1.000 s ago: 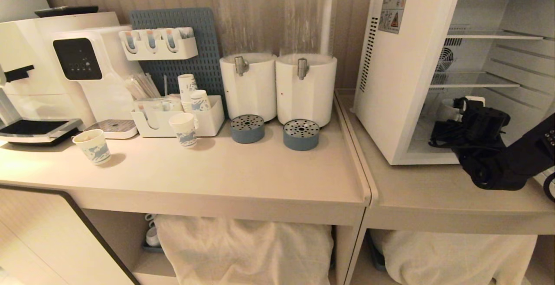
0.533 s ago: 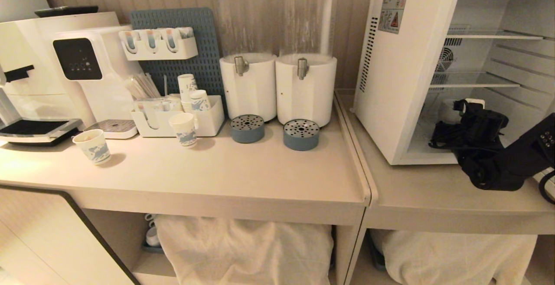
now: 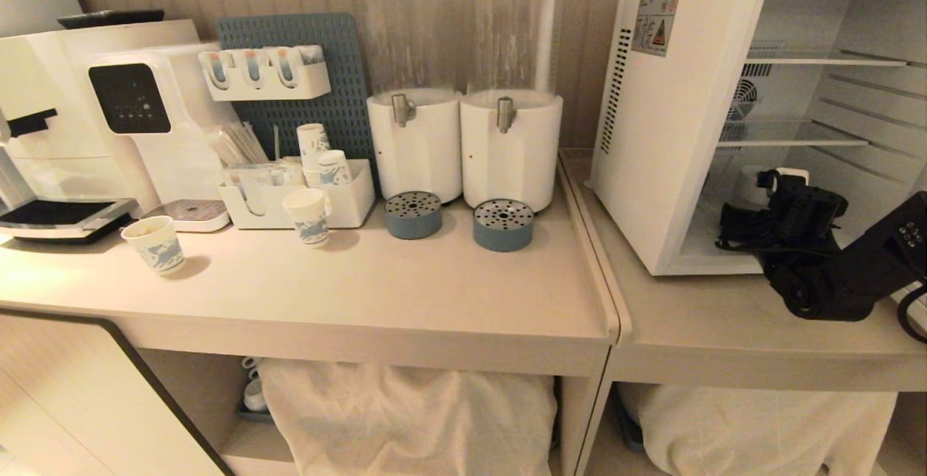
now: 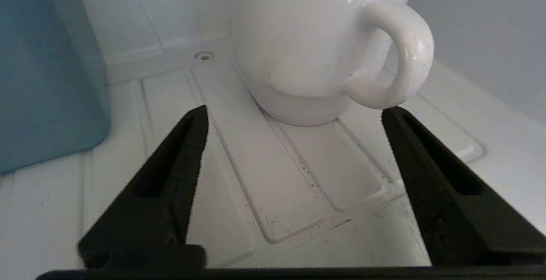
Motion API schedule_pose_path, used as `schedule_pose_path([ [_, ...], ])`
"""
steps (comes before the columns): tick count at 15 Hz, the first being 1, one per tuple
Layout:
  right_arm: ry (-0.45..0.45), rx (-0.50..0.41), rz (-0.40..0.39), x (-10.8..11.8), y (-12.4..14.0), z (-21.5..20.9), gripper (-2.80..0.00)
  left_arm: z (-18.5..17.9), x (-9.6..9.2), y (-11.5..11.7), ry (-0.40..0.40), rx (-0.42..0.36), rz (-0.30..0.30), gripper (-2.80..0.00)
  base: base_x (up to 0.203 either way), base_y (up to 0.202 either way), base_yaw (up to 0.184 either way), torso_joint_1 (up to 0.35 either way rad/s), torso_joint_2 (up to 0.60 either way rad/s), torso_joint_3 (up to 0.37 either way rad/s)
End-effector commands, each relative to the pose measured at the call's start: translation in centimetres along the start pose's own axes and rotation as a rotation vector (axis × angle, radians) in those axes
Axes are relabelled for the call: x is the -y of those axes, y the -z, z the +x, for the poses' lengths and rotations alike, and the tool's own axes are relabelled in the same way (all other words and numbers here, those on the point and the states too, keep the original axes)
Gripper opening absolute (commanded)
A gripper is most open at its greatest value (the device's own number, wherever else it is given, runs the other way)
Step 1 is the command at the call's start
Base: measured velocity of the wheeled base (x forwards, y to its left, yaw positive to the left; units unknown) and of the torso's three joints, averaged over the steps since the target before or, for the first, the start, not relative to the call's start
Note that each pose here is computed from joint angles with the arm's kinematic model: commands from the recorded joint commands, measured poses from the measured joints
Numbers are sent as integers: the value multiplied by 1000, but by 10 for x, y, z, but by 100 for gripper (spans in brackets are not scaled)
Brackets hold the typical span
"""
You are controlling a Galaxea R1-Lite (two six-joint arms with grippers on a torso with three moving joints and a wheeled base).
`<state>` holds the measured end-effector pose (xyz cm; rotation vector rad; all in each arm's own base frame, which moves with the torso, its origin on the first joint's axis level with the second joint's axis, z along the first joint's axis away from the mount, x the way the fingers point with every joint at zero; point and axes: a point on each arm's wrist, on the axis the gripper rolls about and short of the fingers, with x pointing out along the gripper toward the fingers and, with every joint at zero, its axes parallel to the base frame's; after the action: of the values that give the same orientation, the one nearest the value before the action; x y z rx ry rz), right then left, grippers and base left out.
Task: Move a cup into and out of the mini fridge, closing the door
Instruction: Take the ceramic cup out of the freezer
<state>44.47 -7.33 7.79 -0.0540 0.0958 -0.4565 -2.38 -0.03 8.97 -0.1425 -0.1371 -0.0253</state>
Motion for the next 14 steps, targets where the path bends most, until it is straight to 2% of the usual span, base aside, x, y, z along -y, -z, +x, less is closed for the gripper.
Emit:
schedule_pose_path([
  [1, 3, 2, 0, 1, 0, -1, 0, 1, -2, 11, -5, -34, 0, -280, 0, 0, 0, 0, 0, 0],
  [14, 40, 29, 9, 14, -6, 22, 0, 1, -2, 11, -4, -34, -3, -280, 0, 0, 0, 0, 0, 0],
])
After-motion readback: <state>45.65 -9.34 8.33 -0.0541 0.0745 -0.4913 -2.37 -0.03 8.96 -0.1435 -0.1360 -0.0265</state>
